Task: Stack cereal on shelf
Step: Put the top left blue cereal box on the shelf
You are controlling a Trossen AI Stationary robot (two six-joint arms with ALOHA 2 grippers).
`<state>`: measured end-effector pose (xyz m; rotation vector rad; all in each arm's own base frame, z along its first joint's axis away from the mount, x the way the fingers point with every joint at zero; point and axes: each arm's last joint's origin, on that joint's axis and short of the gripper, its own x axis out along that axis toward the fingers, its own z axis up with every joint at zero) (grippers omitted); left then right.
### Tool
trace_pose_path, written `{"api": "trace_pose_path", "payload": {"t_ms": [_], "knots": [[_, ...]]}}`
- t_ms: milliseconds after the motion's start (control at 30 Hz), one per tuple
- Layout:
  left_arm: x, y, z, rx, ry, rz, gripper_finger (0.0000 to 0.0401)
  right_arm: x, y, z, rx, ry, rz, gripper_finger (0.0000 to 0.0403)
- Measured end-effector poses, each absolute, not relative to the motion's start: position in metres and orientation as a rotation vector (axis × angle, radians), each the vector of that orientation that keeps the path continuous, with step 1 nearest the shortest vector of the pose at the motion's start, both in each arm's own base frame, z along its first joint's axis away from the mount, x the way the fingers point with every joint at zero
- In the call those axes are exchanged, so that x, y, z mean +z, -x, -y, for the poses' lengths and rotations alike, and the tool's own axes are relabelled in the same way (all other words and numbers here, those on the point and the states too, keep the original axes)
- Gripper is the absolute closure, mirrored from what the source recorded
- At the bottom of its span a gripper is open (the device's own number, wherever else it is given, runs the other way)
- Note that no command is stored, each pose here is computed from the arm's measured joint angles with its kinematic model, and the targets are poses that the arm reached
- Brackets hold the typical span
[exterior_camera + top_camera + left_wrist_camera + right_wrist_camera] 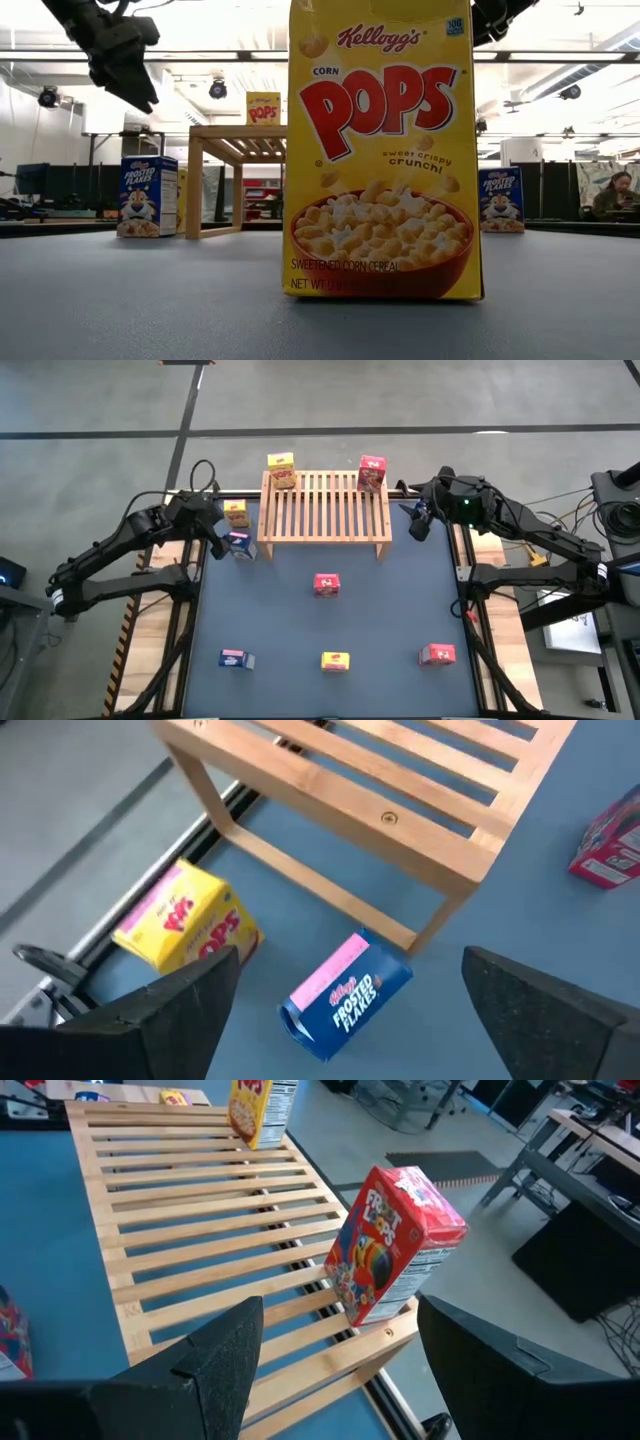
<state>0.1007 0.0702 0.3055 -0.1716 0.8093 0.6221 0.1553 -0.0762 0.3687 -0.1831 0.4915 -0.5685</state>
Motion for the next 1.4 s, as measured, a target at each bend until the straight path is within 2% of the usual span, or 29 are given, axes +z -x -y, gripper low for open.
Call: {"api": "trace_pose_path", "payload": {"t_ms": [567,867,1400], "knots": [[0.275,-0.135,-0.094,0.5,0.053,-1.157,0.0035,0.368,-0.155,0.076,-0.557,0.188,-0.494,0.0147],[0.277,-0.146,-0.102,0.454,-0.052,-1.198,0.0035,0.368,-0.156,0.076,-0.551,0.2,-0.503,0.0147],[0.271,-0.149,-0.104,0.36,-0.103,-1.256,0.0035,0.368,-0.156,0.076,-0.55,0.213,-0.508,0.0147]]}}
